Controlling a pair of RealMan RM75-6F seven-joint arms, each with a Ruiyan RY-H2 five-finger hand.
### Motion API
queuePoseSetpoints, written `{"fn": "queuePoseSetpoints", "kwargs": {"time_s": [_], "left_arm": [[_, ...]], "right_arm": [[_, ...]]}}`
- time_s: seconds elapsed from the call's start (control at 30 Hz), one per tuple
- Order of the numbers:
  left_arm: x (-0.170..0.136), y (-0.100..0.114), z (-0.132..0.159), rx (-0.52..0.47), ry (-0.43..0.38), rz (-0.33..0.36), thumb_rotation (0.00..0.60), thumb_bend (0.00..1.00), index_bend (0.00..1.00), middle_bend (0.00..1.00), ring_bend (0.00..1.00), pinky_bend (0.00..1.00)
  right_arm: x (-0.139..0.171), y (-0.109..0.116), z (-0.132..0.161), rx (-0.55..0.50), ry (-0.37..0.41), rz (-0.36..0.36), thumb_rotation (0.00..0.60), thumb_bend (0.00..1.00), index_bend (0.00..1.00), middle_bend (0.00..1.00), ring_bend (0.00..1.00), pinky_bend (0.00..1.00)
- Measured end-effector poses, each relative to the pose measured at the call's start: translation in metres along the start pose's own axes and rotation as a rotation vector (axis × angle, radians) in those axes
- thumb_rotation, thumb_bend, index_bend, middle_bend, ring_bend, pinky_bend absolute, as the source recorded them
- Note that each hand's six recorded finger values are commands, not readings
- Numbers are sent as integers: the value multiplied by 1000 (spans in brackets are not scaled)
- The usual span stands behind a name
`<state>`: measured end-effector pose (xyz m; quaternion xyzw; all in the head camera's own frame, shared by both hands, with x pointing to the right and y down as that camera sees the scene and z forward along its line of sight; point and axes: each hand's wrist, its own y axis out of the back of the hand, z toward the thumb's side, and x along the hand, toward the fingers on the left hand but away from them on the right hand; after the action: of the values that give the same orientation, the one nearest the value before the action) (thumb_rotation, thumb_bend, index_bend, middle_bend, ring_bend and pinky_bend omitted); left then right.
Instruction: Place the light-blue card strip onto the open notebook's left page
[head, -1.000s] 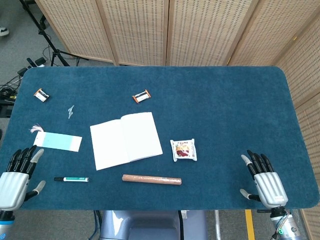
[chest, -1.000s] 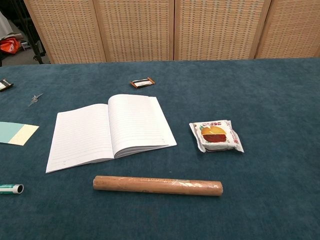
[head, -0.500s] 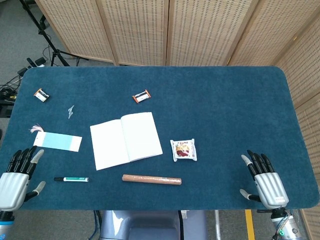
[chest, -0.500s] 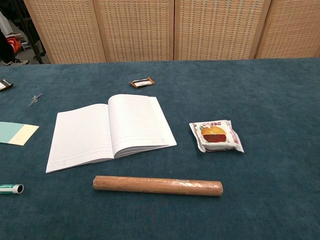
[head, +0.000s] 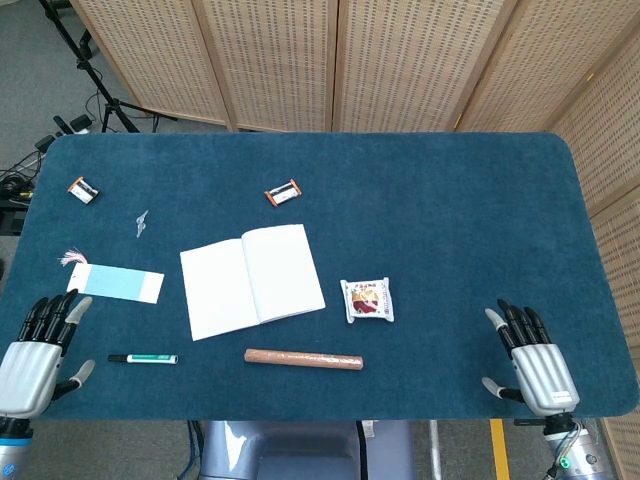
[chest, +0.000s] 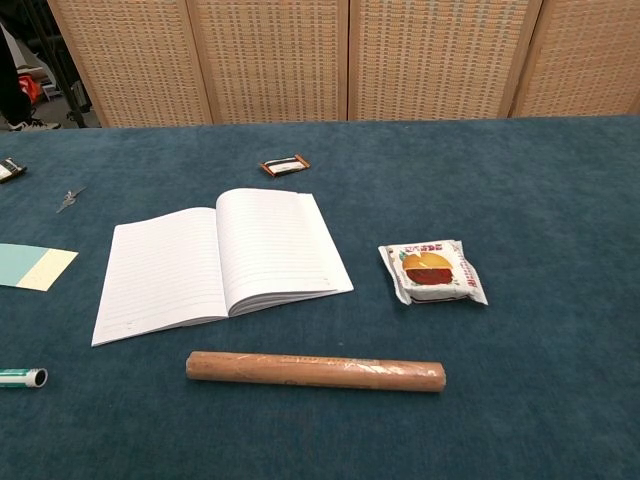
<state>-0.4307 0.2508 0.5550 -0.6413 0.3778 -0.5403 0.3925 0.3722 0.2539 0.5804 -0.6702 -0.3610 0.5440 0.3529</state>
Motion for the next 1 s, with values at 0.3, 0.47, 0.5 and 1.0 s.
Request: {"fn": "queuePoseSetpoints", "kwargs": {"time_s": [0.3, 0.47, 0.5, 1.0], "left_arm": [[11, 1, -3, -23, -2, -10, 600, 228, 45, 0, 0, 0], [27, 6, -10, -4, 0, -29, 600, 226, 152, 0, 0, 0], [31, 8, -11, -1, -1, -33, 600, 226, 159, 0, 0, 0], [94, 8, -39, 130, 29, -166, 600, 230, 257, 0, 0, 0]], "right_arm": [[0, 0, -1, -2, -4, 1, 600, 156, 0, 0, 0, 0], [0, 1, -1, -2, -7, -4, 600, 156, 0, 0, 0, 0], [0, 1, -1, -2, -7, -5, 600, 156, 0, 0, 0, 0], [0, 5, -5, -12, -15, -20, 600, 156, 0, 0, 0, 0]]}}
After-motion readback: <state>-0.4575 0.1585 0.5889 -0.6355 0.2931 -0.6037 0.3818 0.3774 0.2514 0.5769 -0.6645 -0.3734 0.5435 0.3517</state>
